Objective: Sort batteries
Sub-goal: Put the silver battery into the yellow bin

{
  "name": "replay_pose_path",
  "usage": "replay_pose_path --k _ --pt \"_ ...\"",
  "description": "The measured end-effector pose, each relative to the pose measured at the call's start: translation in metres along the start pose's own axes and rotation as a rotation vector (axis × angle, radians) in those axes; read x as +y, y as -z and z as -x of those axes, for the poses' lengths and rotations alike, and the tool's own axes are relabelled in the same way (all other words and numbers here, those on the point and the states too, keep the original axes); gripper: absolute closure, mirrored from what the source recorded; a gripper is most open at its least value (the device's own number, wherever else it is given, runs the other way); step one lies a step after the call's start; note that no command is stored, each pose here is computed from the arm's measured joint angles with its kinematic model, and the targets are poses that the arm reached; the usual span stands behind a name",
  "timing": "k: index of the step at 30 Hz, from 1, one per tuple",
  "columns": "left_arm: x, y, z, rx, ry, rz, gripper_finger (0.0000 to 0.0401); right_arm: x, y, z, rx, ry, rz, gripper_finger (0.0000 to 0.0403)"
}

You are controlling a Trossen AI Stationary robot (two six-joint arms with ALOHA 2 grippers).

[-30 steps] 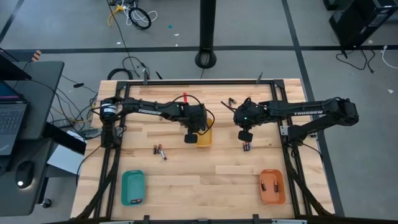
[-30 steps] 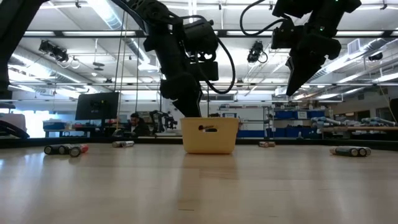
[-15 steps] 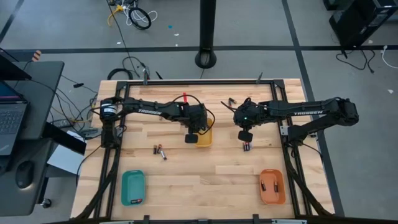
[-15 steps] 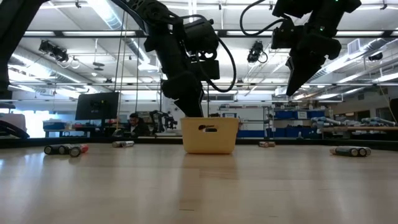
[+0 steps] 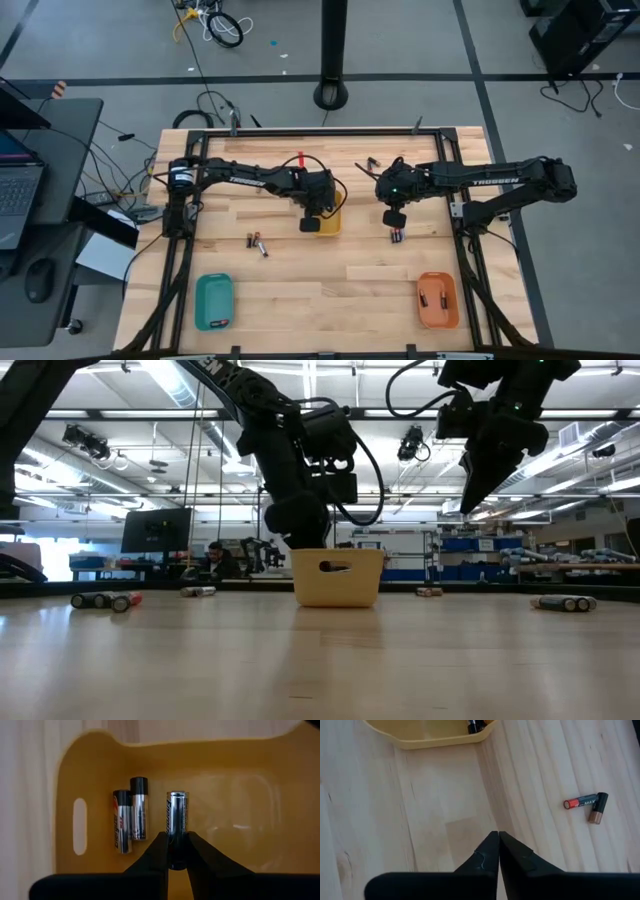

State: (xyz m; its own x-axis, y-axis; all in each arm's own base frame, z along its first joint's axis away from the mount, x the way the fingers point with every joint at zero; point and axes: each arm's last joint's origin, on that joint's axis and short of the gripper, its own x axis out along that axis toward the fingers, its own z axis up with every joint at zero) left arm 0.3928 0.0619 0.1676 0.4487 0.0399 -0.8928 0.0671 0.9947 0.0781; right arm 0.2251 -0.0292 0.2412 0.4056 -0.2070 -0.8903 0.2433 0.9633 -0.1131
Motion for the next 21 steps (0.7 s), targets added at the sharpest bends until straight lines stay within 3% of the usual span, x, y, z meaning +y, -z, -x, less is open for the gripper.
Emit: replay_pose_path --k 6,13,21 --pt "0.000 -0.002 0.000 -0.025 0.007 0.012 0.0354 0.000 -0.001 0.000 -0.006 -0.001 0.001 0.0396" --pt "0.000 -0.003 -0.008 -0.036 0.012 0.021 0.0354 0.000 -0.001 0.000 -0.006 -0.001 0.000 0.0376" --pt "0.002 -0.011 -0.014 -0.032 0.027 0.025 0.0354 0.000 -0.001 0.000 -0.007 -0.001 0.004 0.0395"
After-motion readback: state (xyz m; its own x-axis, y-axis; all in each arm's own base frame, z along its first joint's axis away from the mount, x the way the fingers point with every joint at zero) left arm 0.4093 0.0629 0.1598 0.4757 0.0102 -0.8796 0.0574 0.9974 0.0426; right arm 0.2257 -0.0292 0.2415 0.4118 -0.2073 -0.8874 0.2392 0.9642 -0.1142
